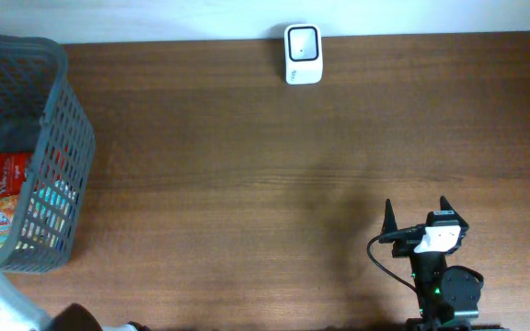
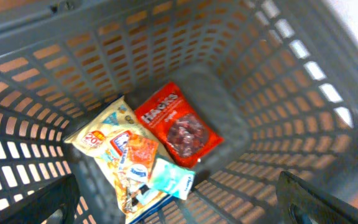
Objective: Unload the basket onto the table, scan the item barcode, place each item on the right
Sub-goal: 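Reach the left gripper into the grey basket and grasp the teal tissue pack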
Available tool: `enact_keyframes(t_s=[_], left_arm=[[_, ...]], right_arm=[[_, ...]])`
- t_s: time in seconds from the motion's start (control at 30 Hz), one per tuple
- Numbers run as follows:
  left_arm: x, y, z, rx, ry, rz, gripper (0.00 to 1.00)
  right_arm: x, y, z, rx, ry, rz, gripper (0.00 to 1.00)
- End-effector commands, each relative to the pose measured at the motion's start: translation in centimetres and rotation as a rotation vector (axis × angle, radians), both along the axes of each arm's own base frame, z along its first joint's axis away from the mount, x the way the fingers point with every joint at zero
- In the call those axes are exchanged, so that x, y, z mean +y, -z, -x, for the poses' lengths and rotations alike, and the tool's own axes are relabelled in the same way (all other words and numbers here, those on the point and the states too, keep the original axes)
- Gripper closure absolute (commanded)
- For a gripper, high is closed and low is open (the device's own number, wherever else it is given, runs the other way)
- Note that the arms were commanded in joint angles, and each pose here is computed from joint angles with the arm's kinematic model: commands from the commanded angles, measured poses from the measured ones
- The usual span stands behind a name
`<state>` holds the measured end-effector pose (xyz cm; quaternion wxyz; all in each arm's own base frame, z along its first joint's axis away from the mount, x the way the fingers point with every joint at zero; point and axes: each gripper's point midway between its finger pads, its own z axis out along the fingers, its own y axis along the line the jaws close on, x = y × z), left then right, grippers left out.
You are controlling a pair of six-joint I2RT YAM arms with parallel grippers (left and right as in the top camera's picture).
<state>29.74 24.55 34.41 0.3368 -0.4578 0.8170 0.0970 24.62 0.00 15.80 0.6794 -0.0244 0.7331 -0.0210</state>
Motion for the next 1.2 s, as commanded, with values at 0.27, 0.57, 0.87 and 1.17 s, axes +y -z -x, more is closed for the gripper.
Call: enact_keyframes(t_s=[0.27,0.57,0.87,1.17], left_arm=[[3.0,13.3,-2.1,0.340,-0.068,0.222,0.01],[1.5,20.0,-2.0,0.502,-0.039,0.406,0.21],[-0.7,26.2,-0.5,0.630,-0.024,0.548,0.23],[-1.4,29.2,-0.6,0.608,-0.009,0.579,0.44]], right_arm=[[0.0,0.3,0.0,0.007,0.000,0.007,0.02],[0.0,0.3,0.0,0.007,0.001,0.007,0.01],[0.0,0.3,0.0,0.007,0.000,0.007,0.01],[0.0,0.3,0.0,0.007,0.000,0.007,0.01]])
